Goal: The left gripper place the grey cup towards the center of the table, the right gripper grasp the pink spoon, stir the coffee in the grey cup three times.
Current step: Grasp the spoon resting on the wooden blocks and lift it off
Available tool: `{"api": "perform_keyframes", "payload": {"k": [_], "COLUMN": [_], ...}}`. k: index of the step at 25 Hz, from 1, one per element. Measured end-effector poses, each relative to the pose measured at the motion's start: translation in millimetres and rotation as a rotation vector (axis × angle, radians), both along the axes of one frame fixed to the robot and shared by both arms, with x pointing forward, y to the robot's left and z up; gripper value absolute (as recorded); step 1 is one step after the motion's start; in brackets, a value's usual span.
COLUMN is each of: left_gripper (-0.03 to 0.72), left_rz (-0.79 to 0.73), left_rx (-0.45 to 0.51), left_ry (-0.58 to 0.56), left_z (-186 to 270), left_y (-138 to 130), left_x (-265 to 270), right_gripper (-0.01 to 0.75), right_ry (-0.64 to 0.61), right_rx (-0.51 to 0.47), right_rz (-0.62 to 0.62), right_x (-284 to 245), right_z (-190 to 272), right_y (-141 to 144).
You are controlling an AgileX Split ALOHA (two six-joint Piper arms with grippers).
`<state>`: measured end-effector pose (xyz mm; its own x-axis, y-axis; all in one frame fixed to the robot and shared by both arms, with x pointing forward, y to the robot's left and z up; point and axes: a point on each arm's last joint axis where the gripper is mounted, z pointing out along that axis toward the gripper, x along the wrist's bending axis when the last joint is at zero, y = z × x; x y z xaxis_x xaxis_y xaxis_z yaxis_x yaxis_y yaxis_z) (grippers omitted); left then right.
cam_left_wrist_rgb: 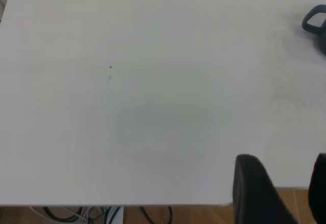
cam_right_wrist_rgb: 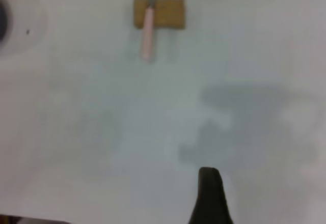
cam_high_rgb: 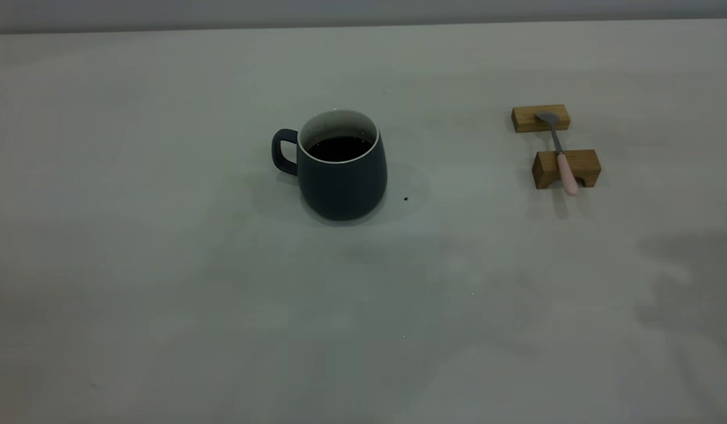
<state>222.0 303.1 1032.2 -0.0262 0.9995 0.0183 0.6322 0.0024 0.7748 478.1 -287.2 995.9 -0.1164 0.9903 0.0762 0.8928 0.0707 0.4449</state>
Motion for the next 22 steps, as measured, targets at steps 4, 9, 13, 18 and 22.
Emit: {"api": "perform_keyframes", "payload": {"k": [4,9,13,18,22], "left_gripper": [0.337,0.337,0.337,0.337,0.337], "left_rz": [0.000,0.000,0.000,0.000,0.000], "left_rx": [0.000,0.000,0.000,0.000,0.000], "left_ry": [0.000,0.000,0.000,0.000,0.000], "left_z": [0.0,0.0,0.0,0.0,0.0], "left_y": [0.0,0.0,0.0,0.0,0.0], "left_x": [0.0,0.0,0.0,0.0,0.0], "right_gripper": [0.624,0.624,0.624,0.624,0.624], "right_ry": [0.088,0.190,0.250,0.279,0.283], "right_rx": [0.003,-0.009,-0.018,-0.027,-0.047], "right_rz": [0.097,0.163,0.199,0.227,0.249], "right_x": [39.8,84.8,109.3,131.3,144.6], "right_z": [-46.9,-100.2,-138.4,-171.4,-186.2], "right_y": [21.7,46.1,62.6,75.7,77.3]}}
